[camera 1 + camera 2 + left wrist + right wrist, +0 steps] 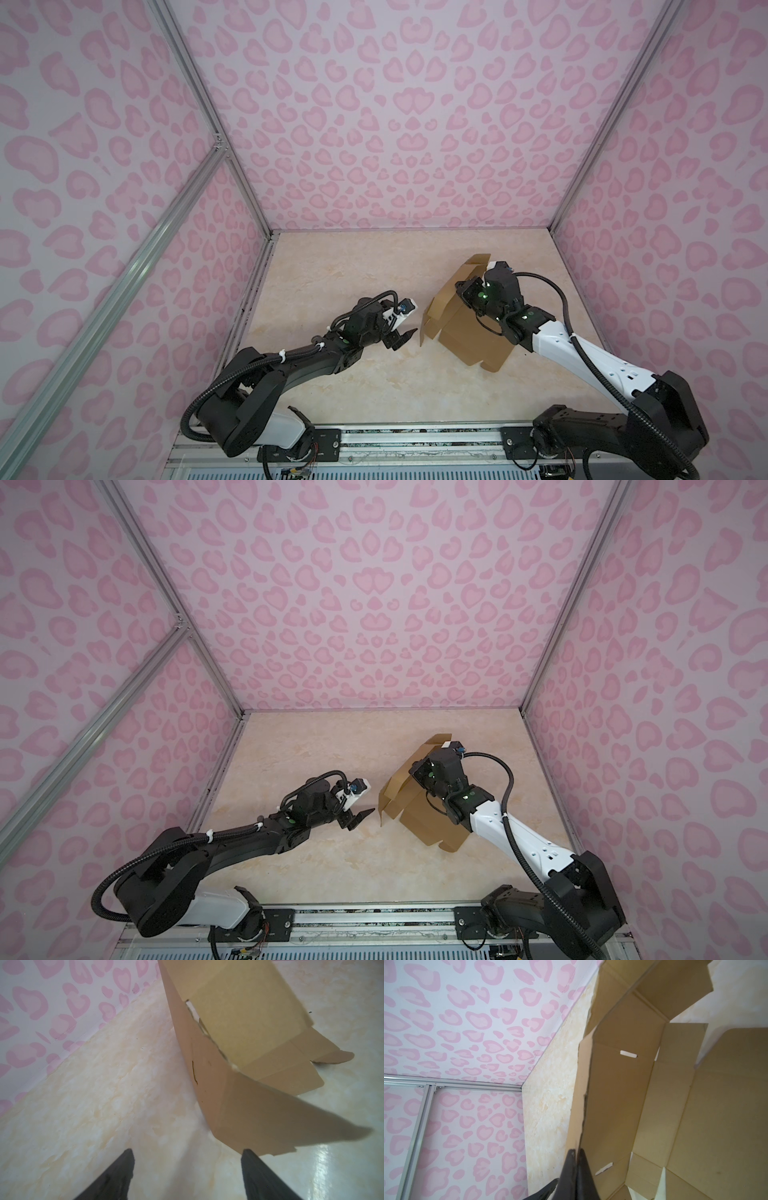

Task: Assemble paper box
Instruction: Fold the bottom flaps of a flat cardboard box at the center of the table, then first fold the bottom flaps of a flat cardboard box at the center of the table.

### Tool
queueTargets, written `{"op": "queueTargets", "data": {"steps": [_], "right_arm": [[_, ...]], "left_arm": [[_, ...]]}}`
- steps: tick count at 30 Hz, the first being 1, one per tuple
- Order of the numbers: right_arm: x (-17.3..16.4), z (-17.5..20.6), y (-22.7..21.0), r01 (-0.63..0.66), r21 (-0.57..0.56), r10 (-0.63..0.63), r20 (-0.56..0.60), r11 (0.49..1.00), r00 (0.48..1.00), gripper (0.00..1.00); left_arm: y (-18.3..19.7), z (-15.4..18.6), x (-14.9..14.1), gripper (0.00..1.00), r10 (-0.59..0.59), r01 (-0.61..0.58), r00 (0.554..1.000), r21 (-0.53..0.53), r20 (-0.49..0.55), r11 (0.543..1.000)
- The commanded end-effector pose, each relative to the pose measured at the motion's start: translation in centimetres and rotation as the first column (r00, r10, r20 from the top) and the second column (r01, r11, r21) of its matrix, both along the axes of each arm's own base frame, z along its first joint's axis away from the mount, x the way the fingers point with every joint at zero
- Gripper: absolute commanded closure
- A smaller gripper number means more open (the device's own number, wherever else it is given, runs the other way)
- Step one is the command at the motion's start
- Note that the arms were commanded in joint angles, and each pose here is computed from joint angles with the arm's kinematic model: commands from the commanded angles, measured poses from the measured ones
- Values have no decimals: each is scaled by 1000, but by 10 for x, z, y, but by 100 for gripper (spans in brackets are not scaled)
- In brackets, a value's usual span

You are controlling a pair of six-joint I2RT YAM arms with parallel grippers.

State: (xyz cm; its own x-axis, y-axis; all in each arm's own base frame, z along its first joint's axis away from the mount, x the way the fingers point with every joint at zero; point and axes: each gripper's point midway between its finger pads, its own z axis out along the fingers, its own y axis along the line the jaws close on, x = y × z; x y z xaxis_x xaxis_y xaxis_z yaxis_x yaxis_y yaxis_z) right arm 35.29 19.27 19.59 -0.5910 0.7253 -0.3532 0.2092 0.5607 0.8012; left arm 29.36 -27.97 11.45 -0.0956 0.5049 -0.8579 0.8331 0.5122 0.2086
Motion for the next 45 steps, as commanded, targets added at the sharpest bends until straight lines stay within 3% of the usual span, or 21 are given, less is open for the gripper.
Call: {"op": "queueTargets", "data": {"steps": [1,28,36,40,45], "right_arm": [[-2,-4,-2,12,14,-12,-10,1000,1000,100],[-9,-18,-6,40,29,-39,-40,999,998,100],[-3,3,4,21,170,-34,68,985,997,100],[3,2,-2,92,258,-117,84,962,990,100],[5,15,-9,223,291,-262,102,930,960,100]], "left_arm": [[-7,14,8,16,0,2,997,-33,72,999],[-48,15,0,19,-35,46,996,-148,81,988],[-29,36,8,22,107,-77,987,-226,124,971],[-7,48,22,18,202,-166,961,-191,187,967],[40,88,49,18,324,-270,930,-274,174,923]]}}
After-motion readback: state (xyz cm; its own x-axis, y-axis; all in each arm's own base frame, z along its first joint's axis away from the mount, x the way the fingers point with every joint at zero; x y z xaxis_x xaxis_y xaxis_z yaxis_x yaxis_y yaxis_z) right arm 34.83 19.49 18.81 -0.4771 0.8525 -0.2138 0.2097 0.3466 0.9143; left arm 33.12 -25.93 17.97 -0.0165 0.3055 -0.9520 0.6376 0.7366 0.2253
